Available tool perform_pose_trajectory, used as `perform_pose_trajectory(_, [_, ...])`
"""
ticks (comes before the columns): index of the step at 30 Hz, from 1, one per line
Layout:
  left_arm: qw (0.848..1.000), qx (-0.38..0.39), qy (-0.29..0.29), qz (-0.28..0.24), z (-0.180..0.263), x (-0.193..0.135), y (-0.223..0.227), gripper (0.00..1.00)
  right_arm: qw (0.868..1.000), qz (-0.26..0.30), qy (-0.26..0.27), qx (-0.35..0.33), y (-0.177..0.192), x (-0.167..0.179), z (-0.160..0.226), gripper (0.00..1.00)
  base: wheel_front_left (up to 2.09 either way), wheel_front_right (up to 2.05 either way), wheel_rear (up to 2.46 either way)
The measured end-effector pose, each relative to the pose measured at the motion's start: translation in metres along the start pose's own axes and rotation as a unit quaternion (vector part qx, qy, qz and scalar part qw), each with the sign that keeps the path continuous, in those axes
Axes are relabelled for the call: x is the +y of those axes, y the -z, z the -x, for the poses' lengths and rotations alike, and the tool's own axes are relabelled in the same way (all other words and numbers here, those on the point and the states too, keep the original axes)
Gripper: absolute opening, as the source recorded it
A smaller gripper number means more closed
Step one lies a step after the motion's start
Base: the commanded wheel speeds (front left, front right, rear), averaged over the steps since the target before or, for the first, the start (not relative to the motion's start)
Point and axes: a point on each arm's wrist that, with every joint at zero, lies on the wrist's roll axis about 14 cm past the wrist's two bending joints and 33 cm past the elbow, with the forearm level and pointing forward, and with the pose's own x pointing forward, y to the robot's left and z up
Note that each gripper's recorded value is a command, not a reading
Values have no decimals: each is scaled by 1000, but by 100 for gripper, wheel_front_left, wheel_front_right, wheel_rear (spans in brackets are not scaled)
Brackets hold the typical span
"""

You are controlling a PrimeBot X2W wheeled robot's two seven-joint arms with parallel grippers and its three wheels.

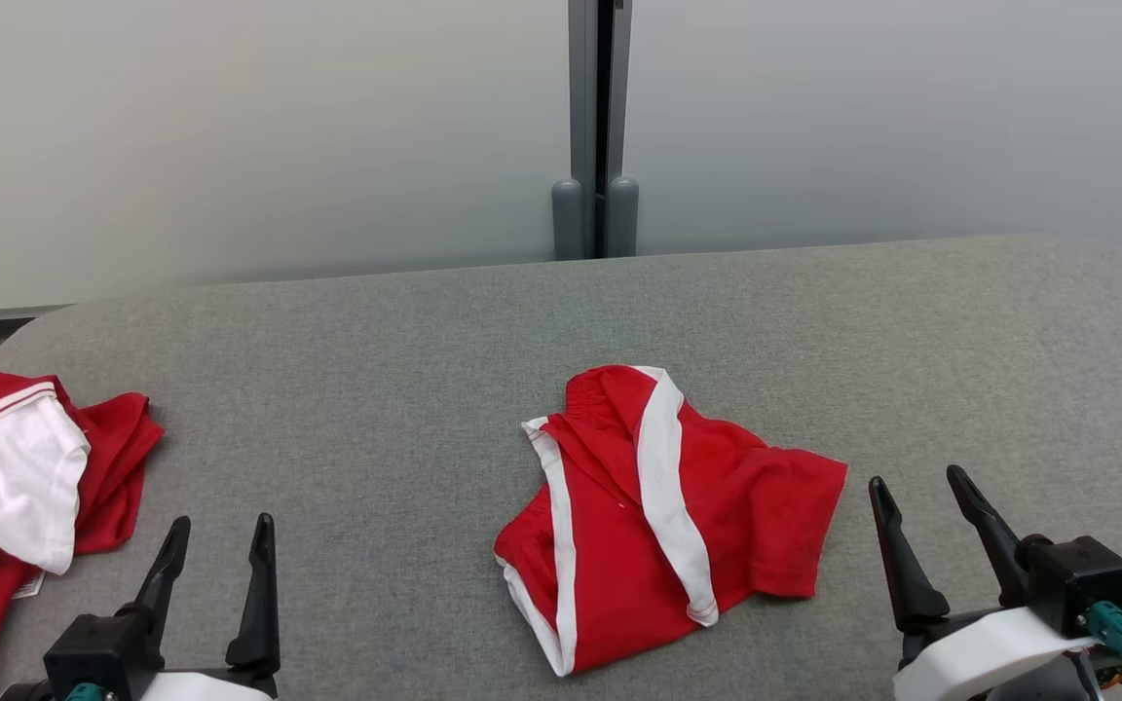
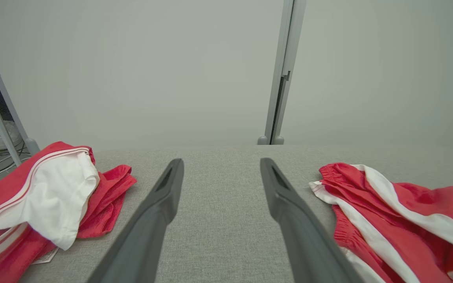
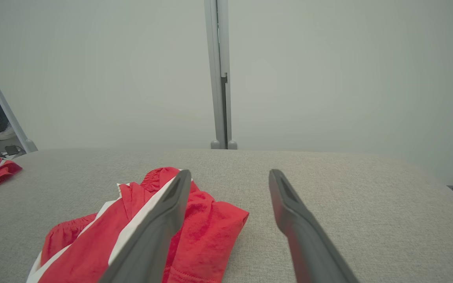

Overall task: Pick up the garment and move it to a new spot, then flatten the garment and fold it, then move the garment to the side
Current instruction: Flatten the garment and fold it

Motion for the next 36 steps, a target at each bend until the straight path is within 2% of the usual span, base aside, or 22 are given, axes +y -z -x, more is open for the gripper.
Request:
perform_pose_trajectory(22, [1000,6,-6,7,-3,2,6,100,1000,-3,-14,10,6,8,-8,100,0,0,0])
perform_pose_trajectory(29, [1000,-5,-3,7,-20,0,3,100,995,6,-78,63,32,44,-25,100,0,0,0])
perform_pose_trajectory(36, [1000,-2,-13,10,-33,6,12,100,974,-5,-162,161,92,95,-21,100,0,0,0])
